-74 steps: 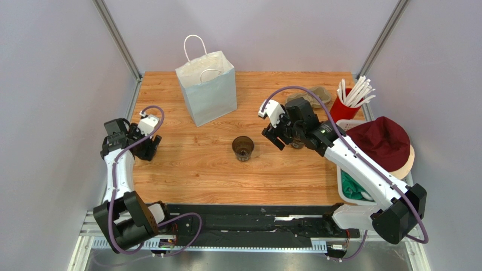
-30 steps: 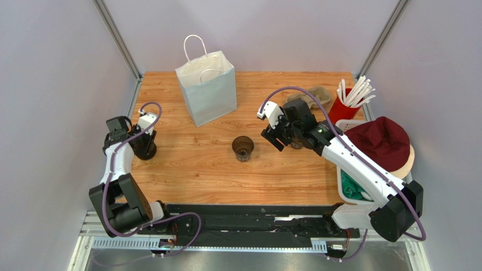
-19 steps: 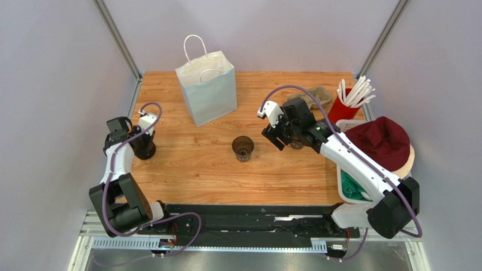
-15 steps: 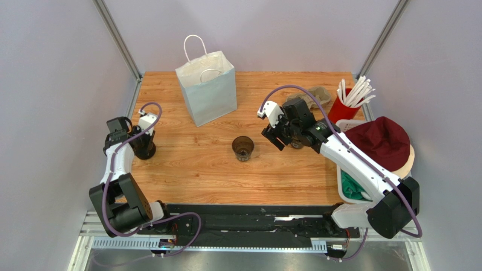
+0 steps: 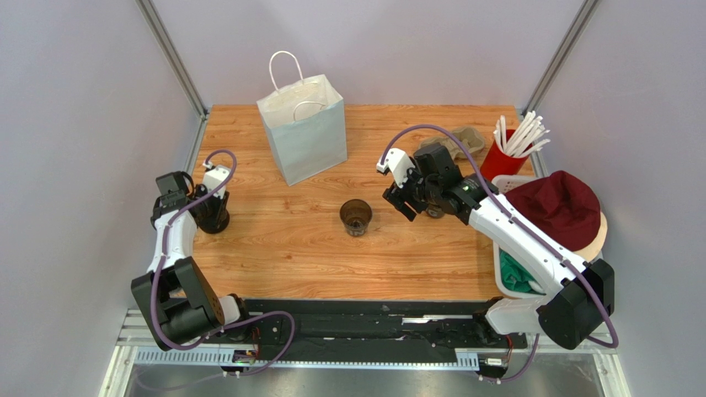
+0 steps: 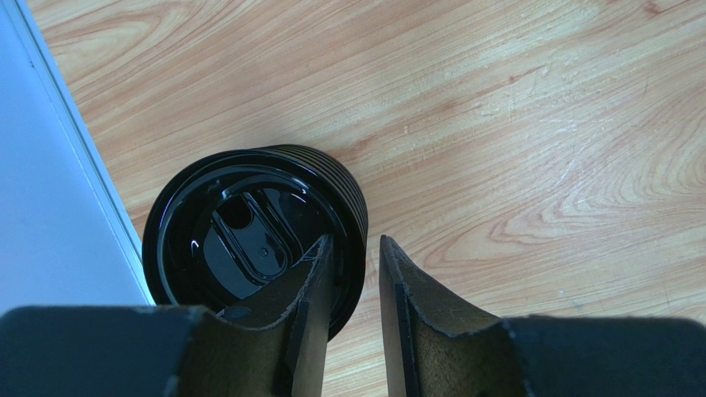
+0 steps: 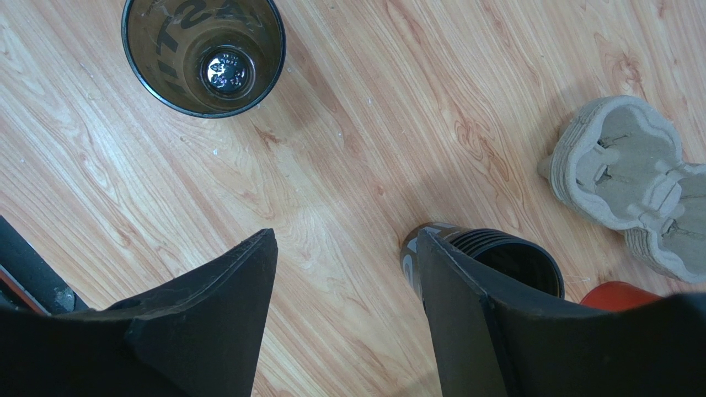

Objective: Pack the takeout coffee

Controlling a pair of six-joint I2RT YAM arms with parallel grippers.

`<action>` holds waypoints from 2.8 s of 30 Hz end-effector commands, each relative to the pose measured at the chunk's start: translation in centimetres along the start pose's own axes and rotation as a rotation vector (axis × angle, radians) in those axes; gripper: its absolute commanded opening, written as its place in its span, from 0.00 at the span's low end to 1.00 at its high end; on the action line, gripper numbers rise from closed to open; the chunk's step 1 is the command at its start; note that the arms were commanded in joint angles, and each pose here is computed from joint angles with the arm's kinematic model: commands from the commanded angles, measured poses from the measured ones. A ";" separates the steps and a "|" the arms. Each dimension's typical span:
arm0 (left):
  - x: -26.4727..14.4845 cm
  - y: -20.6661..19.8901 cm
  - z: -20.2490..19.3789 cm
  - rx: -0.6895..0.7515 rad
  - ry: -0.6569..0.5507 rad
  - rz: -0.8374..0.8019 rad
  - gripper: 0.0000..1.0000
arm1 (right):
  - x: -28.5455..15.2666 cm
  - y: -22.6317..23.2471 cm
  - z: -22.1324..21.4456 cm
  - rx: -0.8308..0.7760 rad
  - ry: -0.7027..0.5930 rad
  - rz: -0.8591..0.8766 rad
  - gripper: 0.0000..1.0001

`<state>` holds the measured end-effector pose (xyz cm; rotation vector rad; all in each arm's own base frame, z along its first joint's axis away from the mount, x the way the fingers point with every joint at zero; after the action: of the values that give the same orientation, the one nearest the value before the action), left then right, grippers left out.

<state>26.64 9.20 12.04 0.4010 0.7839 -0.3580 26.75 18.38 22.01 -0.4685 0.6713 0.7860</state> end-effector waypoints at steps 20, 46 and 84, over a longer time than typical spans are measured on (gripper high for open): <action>-1.3 0.5 1.8 0.008 -0.064 0.017 0.14 | 0.0 0.0 0.7 0.005 -0.038 0.008 0.67; -14.3 -7.9 11.4 0.167 -0.480 -0.297 0.16 | -3.2 0.4 5.0 -0.036 -0.158 0.047 0.68; -27.4 -21.9 24.3 0.162 -0.669 -1.352 0.00 | -19.3 6.7 15.8 -0.600 -0.652 0.329 0.92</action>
<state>13.70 -16.71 43.81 -0.0971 0.1874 -1.6892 19.85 23.42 46.17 -0.4018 -0.0469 1.2927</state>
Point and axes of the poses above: each gripper's point midway between its finger pads, its own x axis out along the fingers, its own y axis along the line the jaws close on, z = x × y, the point moved 4 cm from there along -x, back along the fingers, and after that the axes turned 7 degrees about x, right-handed, at the moved point
